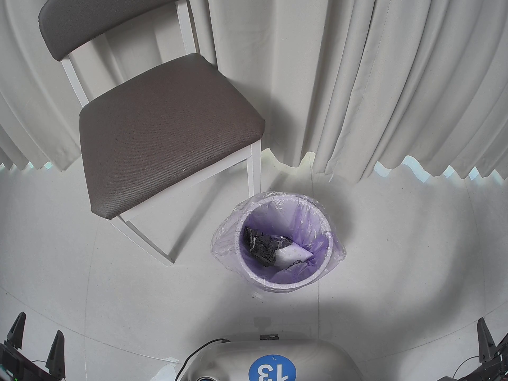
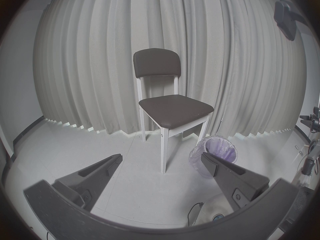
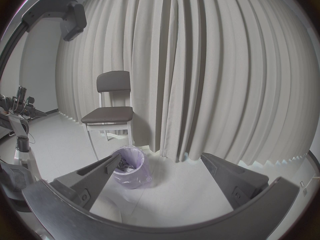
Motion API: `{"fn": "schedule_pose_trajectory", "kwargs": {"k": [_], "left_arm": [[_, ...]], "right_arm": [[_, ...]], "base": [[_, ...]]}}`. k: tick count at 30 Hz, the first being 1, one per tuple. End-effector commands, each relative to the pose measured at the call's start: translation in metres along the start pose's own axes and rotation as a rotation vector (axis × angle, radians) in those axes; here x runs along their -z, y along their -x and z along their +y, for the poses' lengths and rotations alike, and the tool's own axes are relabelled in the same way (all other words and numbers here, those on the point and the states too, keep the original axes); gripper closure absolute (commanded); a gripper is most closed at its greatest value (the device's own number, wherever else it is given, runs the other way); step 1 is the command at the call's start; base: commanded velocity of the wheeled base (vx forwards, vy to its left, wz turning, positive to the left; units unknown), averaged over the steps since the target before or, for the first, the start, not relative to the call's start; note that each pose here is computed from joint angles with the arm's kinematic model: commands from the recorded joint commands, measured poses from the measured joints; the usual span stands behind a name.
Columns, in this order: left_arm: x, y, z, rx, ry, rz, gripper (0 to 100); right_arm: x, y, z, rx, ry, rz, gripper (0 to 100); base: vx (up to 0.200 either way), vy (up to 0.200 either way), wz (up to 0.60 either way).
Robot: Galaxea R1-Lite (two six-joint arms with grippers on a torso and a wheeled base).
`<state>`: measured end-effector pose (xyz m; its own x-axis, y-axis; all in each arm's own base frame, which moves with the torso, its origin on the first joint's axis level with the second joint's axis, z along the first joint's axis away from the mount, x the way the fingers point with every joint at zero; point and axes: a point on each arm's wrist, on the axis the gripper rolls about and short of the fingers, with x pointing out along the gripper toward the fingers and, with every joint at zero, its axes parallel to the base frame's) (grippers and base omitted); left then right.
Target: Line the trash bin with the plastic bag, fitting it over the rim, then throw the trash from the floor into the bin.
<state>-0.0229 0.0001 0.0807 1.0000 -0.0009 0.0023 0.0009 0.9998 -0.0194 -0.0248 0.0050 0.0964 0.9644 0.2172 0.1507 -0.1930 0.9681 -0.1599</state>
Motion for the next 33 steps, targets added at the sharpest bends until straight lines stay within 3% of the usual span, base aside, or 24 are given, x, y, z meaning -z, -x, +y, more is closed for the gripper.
{"fn": "schedule_pose_trajectory", "kwargs": {"k": [1,4,9,12,15,16,18,25,33], "left_arm": [[0.005,0.000,0.000,-0.001,-0.001,0.004,0],[0.005,0.000,0.000,-0.002,0.001,0.004,0],[0.005,0.000,0.000,-0.002,0.004,0.004,0],[0.005,0.000,0.000,-0.006,0.001,0.004,0],[0.005,0.000,0.000,-0.006,0.001,0.004,0],[0.005,0.000,0.000,-0.006,-0.003,0.004,0],[0.005,0.000,0.000,-0.007,-0.003,0.004,0],[0.005,0.000,0.000,-0.007,-0.001,0.004,0],[0.005,0.000,0.000,-0.002,-0.009,0.004,0]], "right_arm": [[0.009,0.001,0.001,0.001,-0.006,0.038,0],[0.014,0.001,0.002,0.006,-0.014,0.090,0],[0.014,0.001,0.002,0.008,-0.034,0.092,0],[0.014,0.001,0.001,0.019,-0.121,0.092,0],[0.015,0.001,0.000,0.070,-0.141,0.100,0],[0.017,0.001,-0.001,0.150,-0.120,0.126,0],[0.022,0.002,-0.001,0.175,-0.083,0.176,0],[0.020,0.002,0.000,0.122,-0.057,0.160,0],[0.021,0.002,0.000,0.141,-0.131,0.160,0]], "base": [[0.000,0.000,0.00],[0.000,0.000,0.00],[0.000,0.000,0.00],[0.000,0.000,0.00],[0.000,0.000,0.00],[0.000,0.000,0.00],[0.000,0.000,0.00],[0.000,0.000,0.00],[0.000,0.000,0.00]]}}
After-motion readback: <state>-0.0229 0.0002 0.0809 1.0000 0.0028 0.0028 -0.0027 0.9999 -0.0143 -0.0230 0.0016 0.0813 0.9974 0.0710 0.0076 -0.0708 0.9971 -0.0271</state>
